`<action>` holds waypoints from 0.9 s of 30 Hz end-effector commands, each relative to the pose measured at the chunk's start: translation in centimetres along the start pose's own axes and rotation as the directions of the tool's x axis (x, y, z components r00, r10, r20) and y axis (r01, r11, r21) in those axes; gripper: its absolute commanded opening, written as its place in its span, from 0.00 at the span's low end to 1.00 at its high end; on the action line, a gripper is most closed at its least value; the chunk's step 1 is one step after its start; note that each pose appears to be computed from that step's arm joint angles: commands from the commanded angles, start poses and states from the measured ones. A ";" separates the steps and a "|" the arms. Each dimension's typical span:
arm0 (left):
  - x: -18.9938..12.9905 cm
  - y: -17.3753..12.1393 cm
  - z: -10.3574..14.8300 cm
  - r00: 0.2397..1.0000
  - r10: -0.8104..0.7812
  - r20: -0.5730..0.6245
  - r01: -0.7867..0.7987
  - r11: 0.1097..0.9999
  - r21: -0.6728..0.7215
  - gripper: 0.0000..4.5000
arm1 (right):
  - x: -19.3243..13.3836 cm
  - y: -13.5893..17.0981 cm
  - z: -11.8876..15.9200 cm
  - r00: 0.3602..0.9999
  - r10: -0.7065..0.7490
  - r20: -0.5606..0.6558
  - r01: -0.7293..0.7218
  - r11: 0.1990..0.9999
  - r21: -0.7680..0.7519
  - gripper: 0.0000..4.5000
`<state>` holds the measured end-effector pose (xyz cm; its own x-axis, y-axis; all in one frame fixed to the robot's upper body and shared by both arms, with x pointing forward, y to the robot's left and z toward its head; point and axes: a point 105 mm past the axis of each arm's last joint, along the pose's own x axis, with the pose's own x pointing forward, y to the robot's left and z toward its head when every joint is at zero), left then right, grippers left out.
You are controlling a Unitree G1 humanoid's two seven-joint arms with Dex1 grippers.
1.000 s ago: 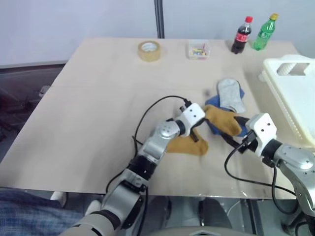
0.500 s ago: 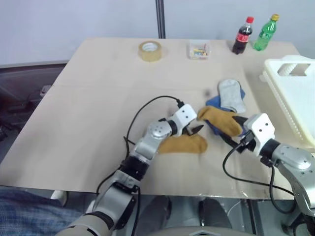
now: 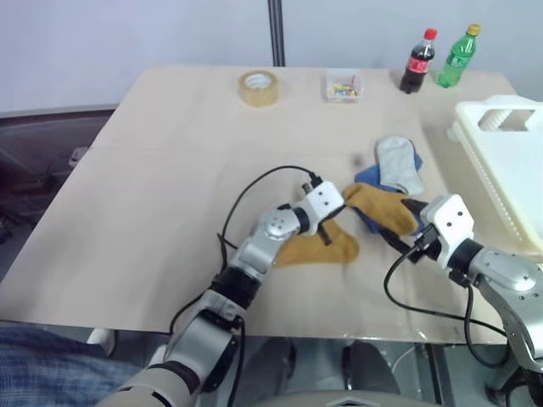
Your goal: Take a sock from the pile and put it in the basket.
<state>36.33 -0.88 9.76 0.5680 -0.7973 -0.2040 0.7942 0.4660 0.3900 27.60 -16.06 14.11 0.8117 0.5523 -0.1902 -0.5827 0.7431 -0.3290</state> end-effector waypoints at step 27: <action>-10.7 2.3 0.2 0.978 0.199 -0.062 -0.197 0.980 0.037 0.02 | 0.4 0.6 0.3 0.999 0.032 0.030 -0.031 0.999 -0.033 0.83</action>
<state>32.18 8.43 11.33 0.7000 -0.6742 -0.2353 0.6981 0.5767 0.4245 27.53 -15.74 13.39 0.7981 0.5676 -0.2020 -0.6010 0.7267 -0.3326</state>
